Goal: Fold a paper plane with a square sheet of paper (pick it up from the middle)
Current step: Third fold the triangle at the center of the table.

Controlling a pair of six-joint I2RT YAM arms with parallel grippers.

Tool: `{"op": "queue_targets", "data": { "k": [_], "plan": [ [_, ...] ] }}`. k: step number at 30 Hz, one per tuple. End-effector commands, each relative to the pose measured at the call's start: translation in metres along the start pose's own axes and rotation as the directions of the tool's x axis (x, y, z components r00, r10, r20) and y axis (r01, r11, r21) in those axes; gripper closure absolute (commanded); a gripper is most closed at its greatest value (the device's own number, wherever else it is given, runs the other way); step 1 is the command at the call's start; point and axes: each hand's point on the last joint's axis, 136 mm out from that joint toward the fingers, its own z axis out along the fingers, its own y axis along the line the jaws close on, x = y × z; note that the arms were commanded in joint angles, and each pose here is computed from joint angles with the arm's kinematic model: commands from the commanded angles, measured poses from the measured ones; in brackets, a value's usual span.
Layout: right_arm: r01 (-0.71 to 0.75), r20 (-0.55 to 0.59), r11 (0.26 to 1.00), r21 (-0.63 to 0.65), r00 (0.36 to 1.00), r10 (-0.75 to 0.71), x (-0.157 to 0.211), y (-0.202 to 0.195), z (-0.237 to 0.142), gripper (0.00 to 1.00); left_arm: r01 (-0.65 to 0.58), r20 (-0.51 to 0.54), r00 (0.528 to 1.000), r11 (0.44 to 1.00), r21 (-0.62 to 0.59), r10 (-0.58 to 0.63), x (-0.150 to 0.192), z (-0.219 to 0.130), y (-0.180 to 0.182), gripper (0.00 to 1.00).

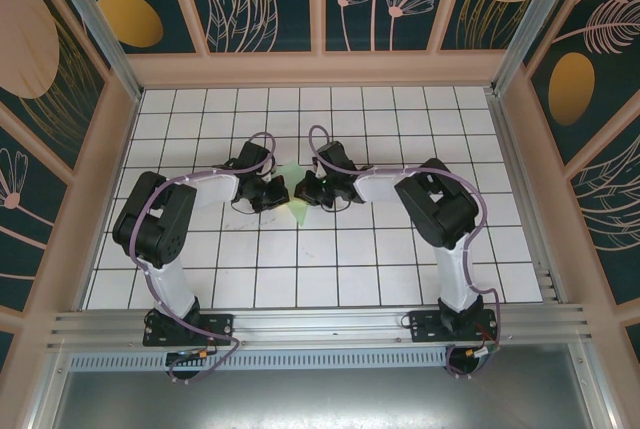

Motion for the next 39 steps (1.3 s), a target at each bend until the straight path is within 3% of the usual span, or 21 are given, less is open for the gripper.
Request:
{"op": "queue_targets", "data": {
  "k": [1, 17, 27, 33, 39],
  "plan": [
    [0.077, -0.014, 0.997, -0.005, 0.997, -0.077, 0.002, 0.000, -0.013, 1.00, 0.008, -0.044, 0.999, 0.987, -0.163, -0.015, 0.015, 0.010, 0.041, 1.00],
    [0.066, -0.057, 0.992, 0.111, 0.997, -0.060, 0.006, -0.044, -0.001, 1.00, 0.006, -0.049, 0.999, 0.985, -0.175, -0.015, 0.015, 0.009, 0.042, 1.00],
    [-0.018, -0.056, 0.986, 0.163, 0.998, 0.028, 0.020, -0.053, -0.002, 1.00, -0.040, 0.016, 0.999, 0.990, -0.134, 0.043, -0.012, -0.005, 0.015, 1.00],
    [-0.113, -0.038, 0.979, 0.168, 0.992, 0.121, 0.033, -0.050, 0.001, 1.00, -0.074, 0.114, 0.991, 0.997, -0.024, 0.076, -0.030, -0.032, -0.022, 1.00],
    [-0.143, -0.011, 0.977, 0.161, 0.989, 0.147, 0.028, -0.049, 0.001, 1.00, -0.078, 0.115, 0.991, 0.990, 0.118, 0.065, -0.018, -0.045, -0.047, 1.00]
  ]
}}
